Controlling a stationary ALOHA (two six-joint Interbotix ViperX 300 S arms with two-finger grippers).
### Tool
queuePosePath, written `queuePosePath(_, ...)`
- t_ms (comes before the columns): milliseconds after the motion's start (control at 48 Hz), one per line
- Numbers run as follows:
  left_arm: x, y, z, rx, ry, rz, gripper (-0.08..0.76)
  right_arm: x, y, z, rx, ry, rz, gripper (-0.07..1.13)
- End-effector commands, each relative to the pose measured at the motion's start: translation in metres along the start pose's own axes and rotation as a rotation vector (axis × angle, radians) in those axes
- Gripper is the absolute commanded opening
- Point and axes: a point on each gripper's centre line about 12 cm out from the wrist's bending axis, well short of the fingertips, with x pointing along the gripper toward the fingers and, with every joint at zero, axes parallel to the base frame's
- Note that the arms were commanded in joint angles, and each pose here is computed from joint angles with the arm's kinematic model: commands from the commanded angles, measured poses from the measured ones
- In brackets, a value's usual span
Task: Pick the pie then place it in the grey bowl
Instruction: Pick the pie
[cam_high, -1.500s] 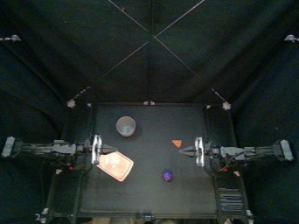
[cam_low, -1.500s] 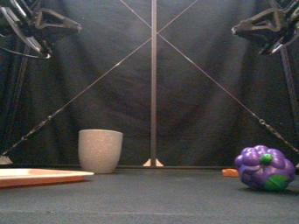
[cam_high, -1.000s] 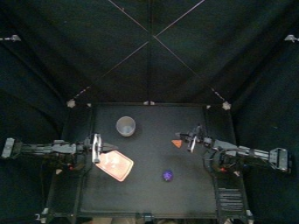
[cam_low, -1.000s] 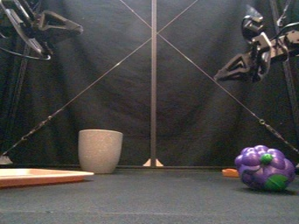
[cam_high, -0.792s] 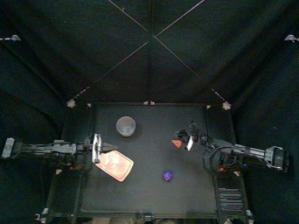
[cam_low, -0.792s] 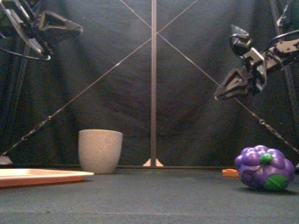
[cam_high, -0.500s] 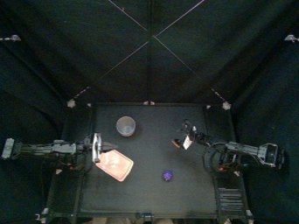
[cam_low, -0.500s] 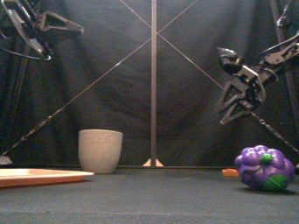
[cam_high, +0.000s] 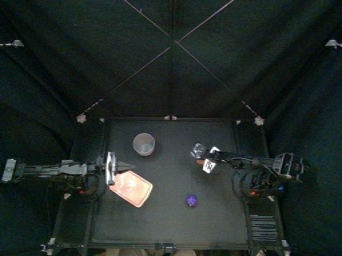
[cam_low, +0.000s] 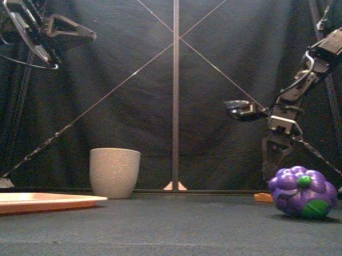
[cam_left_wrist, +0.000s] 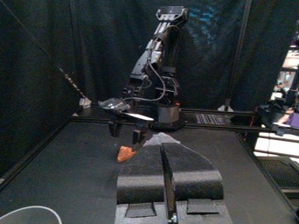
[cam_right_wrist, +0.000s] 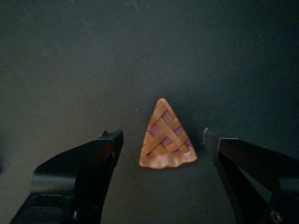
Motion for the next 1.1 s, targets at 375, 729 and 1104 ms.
queuePosePath(375, 0.002, 0.002, 0.003, 0.001, -0.011, 0.013, 0.001, 0.017, -0.009, 0.005, 0.000, 0.119, -0.022, 1.05)
queuePosePath(729, 0.001, 0.002, 0.001, 0.001, -0.008, 0.013, 0.001, 0.022, -0.008, 0.000, 0.012, 0.145, -0.020, 1.04)
queuePosePath(1104, 0.001, 0.003, 0.003, 0.002, -0.011, 0.016, 0.001, 0.022, -0.005, -0.002, 0.025, 0.162, -0.012, 0.77)
